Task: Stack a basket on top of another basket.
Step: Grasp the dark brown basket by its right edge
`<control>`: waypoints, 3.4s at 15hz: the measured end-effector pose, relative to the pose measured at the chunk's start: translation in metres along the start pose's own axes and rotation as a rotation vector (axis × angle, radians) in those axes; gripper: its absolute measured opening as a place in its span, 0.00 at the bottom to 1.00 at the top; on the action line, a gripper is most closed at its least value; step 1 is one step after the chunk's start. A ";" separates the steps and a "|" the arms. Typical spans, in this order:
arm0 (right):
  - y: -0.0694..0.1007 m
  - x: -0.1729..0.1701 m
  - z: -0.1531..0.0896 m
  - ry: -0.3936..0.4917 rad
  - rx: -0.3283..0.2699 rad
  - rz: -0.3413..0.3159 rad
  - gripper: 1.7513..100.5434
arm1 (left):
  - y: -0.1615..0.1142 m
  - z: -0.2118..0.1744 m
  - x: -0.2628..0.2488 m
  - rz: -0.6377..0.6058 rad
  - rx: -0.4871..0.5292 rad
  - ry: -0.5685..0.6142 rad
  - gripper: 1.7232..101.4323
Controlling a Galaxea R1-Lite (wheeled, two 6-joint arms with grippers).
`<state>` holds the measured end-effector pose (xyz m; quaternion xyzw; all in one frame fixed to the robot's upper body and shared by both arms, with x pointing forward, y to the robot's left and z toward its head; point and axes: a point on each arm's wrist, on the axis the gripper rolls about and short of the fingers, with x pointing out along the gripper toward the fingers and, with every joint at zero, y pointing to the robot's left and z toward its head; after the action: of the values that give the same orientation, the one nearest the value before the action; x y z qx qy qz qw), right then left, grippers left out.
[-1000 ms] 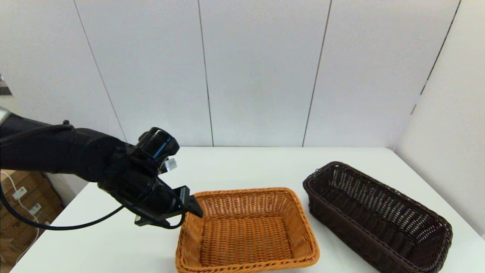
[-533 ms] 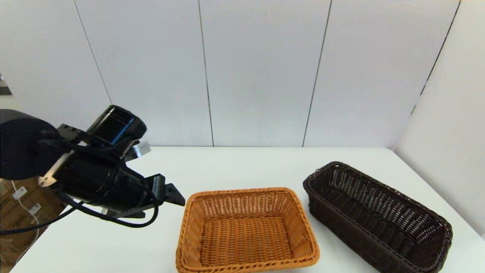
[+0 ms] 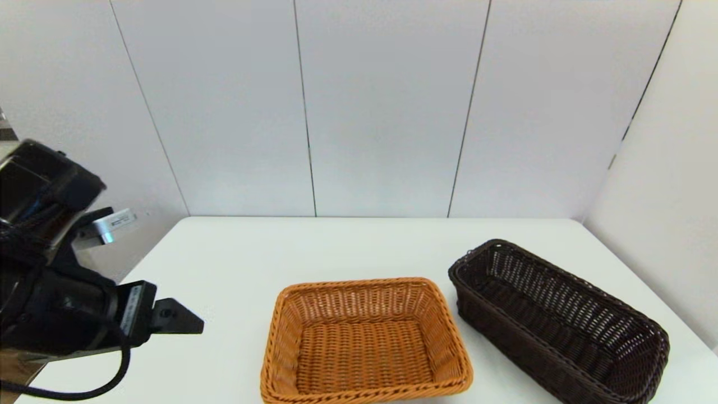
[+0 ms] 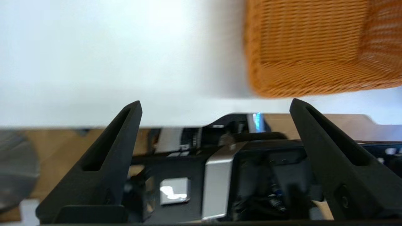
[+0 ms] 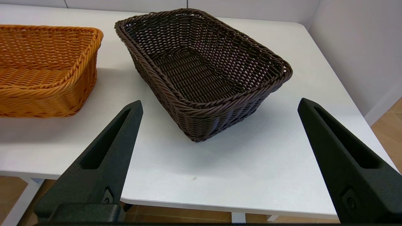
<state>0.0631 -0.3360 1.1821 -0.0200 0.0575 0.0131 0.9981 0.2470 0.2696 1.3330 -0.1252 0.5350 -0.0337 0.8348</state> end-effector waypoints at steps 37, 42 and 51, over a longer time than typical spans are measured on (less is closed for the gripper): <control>0.000 0.000 0.000 0.000 0.010 -0.006 0.97 | 0.102 -0.234 -0.039 0.078 0.089 -0.709 0.96; 0.000 0.000 0.000 -0.001 0.010 -0.006 0.97 | 0.109 -0.238 -0.008 0.100 0.181 -0.810 0.96; 0.000 0.000 0.000 -0.001 0.008 -0.006 0.97 | 0.113 -0.215 0.041 0.104 0.293 -1.016 0.96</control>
<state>0.0631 -0.3362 1.1823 -0.0160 0.0568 0.0098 0.9982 0.0621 0.3341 1.1840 0.0190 0.0583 -0.0016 0.9981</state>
